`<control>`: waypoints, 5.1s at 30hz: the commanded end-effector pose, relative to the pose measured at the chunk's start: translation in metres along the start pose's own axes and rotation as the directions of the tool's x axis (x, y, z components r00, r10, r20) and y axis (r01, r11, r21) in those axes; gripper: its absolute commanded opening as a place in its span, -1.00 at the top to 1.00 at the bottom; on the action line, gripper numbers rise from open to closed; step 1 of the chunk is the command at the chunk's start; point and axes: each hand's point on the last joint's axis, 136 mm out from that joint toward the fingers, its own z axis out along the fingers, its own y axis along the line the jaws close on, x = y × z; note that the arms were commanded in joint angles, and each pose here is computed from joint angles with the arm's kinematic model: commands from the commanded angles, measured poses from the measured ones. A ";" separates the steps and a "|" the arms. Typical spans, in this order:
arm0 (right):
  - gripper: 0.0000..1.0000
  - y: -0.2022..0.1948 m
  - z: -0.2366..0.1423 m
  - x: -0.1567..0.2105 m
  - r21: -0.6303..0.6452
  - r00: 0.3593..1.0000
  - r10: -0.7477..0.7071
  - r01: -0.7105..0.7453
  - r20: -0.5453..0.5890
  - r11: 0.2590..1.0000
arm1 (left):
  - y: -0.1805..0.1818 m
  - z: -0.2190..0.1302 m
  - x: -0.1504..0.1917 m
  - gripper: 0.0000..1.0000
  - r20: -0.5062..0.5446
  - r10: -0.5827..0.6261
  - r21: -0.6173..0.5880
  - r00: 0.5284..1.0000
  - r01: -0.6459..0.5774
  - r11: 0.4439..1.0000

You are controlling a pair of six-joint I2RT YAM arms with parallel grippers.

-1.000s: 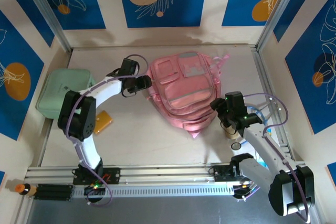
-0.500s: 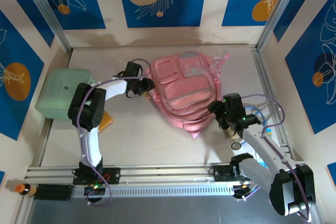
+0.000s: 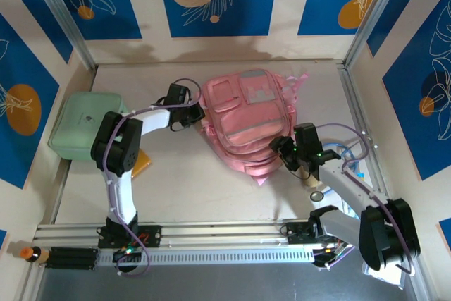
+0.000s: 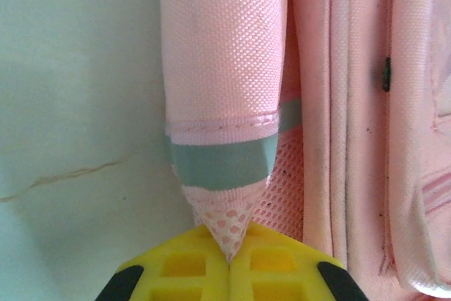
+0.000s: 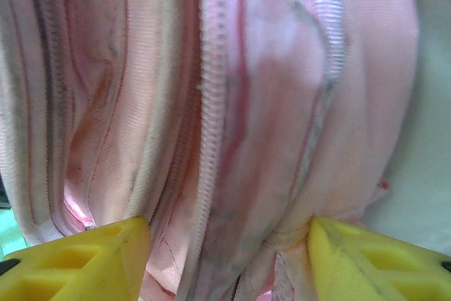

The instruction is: Pack the student bag

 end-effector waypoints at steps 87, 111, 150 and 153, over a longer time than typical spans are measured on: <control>0.65 0.183 0.095 0.051 0.149 0.602 -0.798 0.787 0.028 0.599 | -0.112 -0.106 0.037 1.00 0.284 -0.115 0.332 0.952 0.015 0.943; 0.73 0.088 0.053 -0.004 0.403 0.632 -0.775 0.702 0.029 0.588 | -0.093 -0.105 0.034 1.00 0.320 -0.108 0.260 0.941 0.023 0.965; 0.96 0.037 0.039 -0.035 0.378 0.734 -0.676 0.644 -0.061 0.665 | -0.052 -0.072 0.023 1.00 0.287 -0.113 0.153 0.951 0.071 0.986; 1.00 0.044 0.041 -0.022 0.329 0.730 -0.679 0.663 -0.083 0.673 | -0.041 -0.062 0.017 0.93 0.264 -0.111 0.126 0.958 0.080 0.989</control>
